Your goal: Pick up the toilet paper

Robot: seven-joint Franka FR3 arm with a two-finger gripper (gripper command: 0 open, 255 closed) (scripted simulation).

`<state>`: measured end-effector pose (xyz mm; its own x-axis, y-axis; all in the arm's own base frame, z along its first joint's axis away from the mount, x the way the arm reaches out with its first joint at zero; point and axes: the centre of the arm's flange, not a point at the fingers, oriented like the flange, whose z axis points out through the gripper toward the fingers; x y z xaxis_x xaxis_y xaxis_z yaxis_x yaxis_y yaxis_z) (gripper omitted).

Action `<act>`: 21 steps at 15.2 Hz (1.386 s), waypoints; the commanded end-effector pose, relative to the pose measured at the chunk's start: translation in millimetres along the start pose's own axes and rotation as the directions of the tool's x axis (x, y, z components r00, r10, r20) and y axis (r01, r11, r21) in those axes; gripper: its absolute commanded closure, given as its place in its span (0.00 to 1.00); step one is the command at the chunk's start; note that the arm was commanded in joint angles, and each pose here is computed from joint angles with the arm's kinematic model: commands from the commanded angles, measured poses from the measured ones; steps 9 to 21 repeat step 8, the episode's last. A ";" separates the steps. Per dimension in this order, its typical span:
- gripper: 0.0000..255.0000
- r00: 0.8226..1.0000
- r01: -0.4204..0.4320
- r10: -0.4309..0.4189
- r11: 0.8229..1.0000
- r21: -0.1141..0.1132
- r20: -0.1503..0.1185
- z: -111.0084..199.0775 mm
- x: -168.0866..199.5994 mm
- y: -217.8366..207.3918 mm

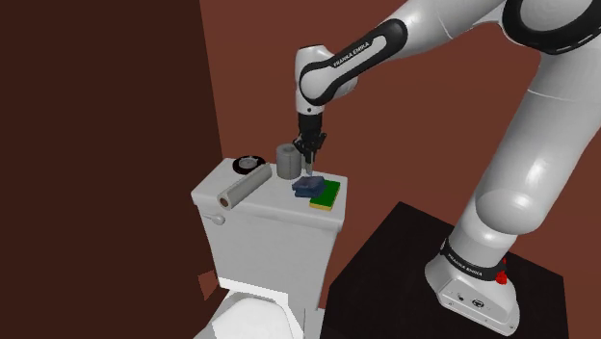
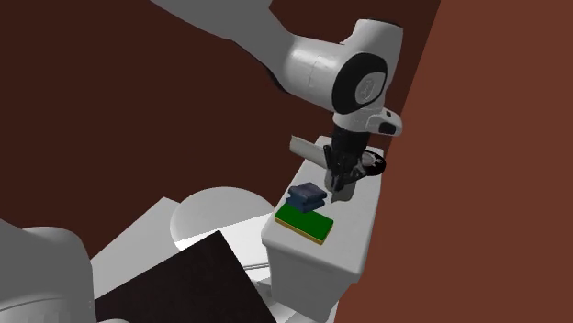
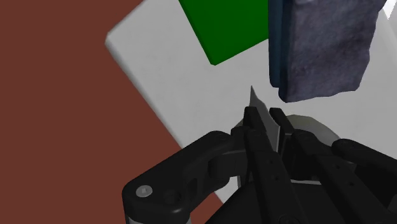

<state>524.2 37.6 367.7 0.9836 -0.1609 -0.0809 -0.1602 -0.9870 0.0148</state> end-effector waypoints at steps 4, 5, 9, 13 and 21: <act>1.00 1.000 0.000 0.000 1.000 0.000 -0.001 -27.6 -1.4 1.0; 1.00 1.000 0.000 0.000 1.000 0.000 -0.001 -32.8 -1.8 1.1; 1.00 1.000 0.000 0.000 1.000 0.000 -0.001 -38.9 -2.4 1.2; 1.00 1.000 0.000 0.000 1.000 0.000 -0.001 -38.9 -2.4 1.2; 1.00 1.000 0.000 0.000 1.000 0.000 -0.001 -38.9 -2.4 1.2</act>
